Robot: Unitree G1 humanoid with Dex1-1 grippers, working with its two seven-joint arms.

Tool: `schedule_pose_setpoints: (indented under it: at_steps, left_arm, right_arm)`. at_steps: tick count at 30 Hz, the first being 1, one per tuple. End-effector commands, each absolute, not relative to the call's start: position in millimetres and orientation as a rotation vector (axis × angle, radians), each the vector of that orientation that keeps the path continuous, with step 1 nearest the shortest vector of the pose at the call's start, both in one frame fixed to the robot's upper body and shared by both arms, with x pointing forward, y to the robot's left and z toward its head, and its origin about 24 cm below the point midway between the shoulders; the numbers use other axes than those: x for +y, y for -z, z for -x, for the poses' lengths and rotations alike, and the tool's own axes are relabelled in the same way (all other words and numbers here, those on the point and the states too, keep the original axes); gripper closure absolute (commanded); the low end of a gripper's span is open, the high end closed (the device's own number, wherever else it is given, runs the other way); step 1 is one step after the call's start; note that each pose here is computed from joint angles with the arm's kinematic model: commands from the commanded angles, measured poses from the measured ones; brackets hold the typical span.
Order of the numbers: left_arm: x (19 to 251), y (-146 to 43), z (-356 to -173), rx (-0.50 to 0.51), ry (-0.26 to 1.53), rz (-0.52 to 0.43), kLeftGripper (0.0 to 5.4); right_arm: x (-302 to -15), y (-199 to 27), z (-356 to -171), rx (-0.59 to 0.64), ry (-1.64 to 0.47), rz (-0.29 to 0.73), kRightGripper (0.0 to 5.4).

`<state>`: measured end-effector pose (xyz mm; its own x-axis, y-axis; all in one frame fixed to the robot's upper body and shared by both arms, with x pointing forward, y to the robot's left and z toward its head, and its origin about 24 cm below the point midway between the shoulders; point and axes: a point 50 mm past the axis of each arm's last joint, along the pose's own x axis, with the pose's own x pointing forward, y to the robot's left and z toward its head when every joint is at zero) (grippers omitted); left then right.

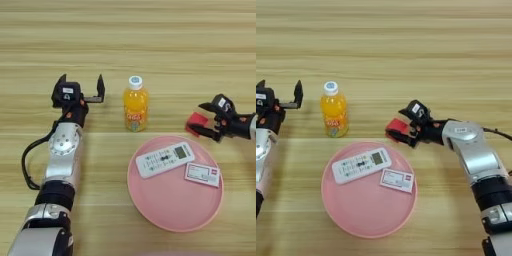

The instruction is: Move the objects on the table

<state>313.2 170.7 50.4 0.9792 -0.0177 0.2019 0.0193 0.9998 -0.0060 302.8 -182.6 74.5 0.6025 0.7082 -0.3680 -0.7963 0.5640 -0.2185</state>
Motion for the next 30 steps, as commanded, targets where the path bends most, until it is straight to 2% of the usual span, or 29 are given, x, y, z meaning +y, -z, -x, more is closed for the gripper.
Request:
schedule_pose_setpoints:
  at_steps: [1,10,18,22,30]
  left_arm:
    - [172,-50.6,-313.9,-0.206,0.023,0.000,0.00]
    - [173,-50.8,-312.6,-0.209,0.022,-0.003,0.00]
    - [172,-50.2,-312.7,-0.208,0.024,-0.003,0.00]
    - [171,-49.6,-312.7,-0.206,0.024,-0.002,0.00]
    - [169,-47.4,-314.0,-0.198,0.025,-0.001,0.00]
  right_arm:
    - [-179,-98,-303.3,0.157,-0.898,0.397,0.91]
    - [-151,-129,-289.4,0.013,-0.967,0.346,0.02]
    - [-125,-134,-286.3,-0.047,-1.004,0.255,0.02]
    - [-111,-135,-290.5,-0.096,-0.988,0.221,0.02]
    - [-84,-129,-294.6,-0.091,-1.031,0.188,0.02]
